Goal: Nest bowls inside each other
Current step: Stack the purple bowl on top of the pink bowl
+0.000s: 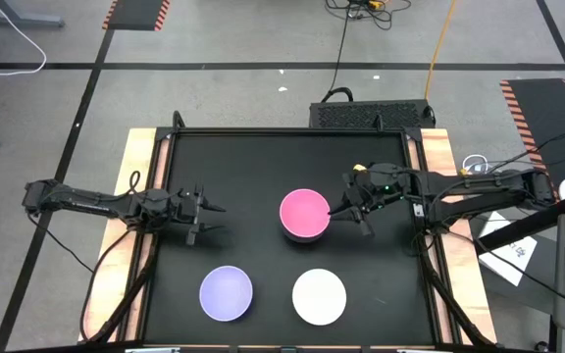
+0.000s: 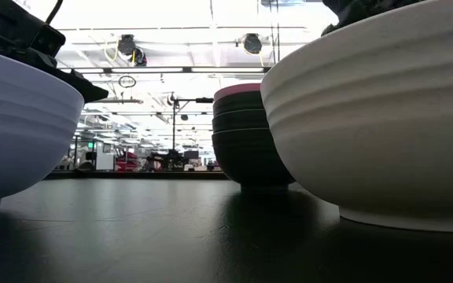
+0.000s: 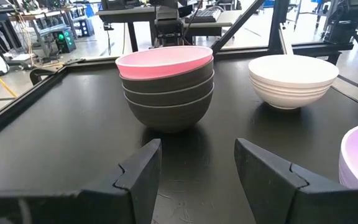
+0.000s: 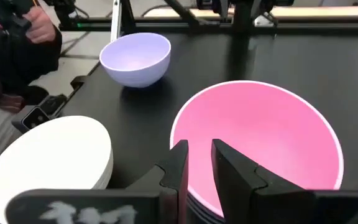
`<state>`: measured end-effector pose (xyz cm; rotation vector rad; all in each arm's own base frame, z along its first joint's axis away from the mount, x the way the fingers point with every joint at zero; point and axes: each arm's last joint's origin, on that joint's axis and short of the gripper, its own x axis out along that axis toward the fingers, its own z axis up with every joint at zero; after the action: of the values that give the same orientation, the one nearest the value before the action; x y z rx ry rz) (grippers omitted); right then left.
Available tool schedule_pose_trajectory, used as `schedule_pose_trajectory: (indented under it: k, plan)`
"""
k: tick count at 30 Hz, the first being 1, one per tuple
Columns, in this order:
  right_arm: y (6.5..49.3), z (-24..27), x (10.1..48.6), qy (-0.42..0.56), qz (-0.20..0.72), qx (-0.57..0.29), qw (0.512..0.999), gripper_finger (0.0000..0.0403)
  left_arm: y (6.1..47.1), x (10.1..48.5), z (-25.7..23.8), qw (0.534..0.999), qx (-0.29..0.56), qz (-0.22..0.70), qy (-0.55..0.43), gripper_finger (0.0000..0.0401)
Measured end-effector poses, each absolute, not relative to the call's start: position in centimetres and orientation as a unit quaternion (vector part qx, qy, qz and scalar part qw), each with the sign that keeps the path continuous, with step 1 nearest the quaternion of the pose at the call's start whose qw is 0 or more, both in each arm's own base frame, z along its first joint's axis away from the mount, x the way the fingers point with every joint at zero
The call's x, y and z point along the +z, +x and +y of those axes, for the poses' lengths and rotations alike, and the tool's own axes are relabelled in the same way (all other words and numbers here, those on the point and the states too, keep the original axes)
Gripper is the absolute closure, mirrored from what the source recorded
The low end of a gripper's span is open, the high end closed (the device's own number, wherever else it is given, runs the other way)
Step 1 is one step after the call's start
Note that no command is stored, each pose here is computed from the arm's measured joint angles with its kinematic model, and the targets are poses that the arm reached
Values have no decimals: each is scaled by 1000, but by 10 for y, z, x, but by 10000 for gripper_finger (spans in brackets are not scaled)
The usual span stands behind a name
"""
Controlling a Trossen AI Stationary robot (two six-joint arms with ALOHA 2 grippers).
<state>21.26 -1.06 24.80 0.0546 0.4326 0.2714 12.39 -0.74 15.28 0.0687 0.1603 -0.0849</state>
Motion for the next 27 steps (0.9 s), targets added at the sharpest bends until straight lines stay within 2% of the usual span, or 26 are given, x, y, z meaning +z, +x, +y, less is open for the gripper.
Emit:
schedule_pose_trajectory:
  k: [17, 27]
  plan:
    - [161, -10, 244, 23, 152, 91, 984, 339, 124, 152, -7, 995, -43, 84, 43, 194]
    - [143, -8, 224, 26, 161, 84, 983, 339, 124, 152, -7, 995, -30, 85, 45, 194]
